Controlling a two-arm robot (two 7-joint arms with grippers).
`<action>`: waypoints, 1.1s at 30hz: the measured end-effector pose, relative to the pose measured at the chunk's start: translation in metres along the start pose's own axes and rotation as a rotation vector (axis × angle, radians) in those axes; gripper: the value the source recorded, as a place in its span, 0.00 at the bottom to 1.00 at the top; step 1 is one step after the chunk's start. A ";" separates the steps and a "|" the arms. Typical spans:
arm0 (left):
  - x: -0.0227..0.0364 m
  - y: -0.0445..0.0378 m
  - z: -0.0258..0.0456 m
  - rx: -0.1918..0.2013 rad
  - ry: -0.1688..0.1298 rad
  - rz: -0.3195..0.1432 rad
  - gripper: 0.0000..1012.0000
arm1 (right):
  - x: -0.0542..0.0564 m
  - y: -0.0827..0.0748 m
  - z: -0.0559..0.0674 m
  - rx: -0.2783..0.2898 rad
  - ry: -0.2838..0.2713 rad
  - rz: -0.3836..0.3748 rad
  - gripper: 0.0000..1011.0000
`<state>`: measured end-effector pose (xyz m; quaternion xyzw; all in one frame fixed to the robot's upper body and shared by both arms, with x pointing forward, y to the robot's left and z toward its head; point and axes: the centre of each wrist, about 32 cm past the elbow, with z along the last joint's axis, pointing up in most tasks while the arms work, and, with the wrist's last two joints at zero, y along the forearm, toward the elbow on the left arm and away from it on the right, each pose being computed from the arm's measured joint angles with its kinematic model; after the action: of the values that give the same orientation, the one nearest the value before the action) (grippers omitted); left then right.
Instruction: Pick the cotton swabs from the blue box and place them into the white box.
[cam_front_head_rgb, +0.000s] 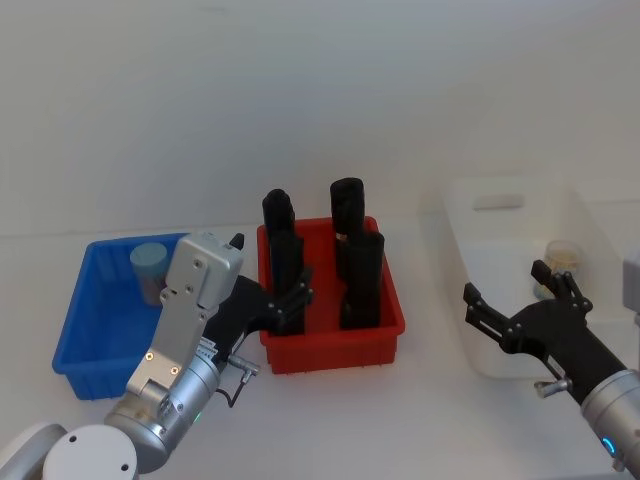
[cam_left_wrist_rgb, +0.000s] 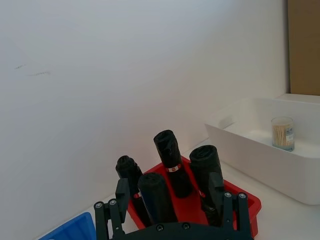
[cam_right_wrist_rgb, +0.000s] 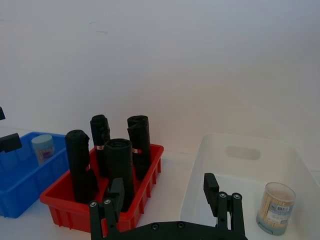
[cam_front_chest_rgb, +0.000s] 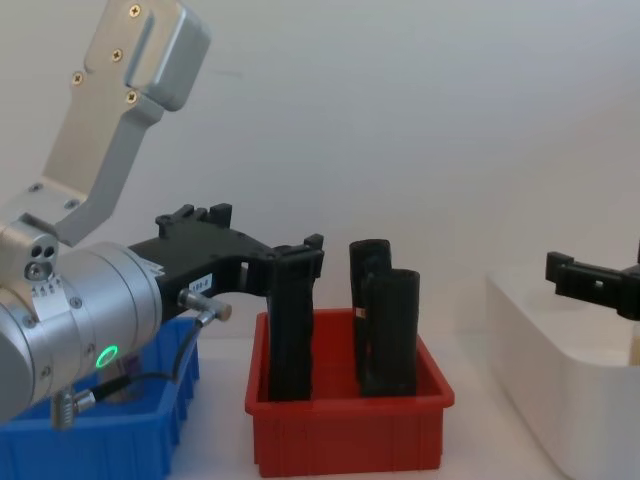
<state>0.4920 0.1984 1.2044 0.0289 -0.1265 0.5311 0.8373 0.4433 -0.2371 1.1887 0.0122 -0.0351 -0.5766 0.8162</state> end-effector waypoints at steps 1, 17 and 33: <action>0.0000 0.0000 0.0000 0.000 0.000 0.000 0.99 | 0.000 0.000 0.000 0.000 0.000 0.000 0.99; 0.0000 0.0000 0.0000 0.000 0.000 0.000 0.99 | 0.001 0.004 -0.001 -0.018 -0.027 0.004 0.99; 0.0000 0.0000 0.0000 0.000 0.000 0.000 0.99 | 0.012 0.039 -0.017 -0.058 -0.083 0.036 0.99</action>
<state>0.4920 0.1984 1.2044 0.0289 -0.1265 0.5310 0.8374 0.4855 -0.2355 1.1750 -0.0361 -0.0522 -0.5625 0.8243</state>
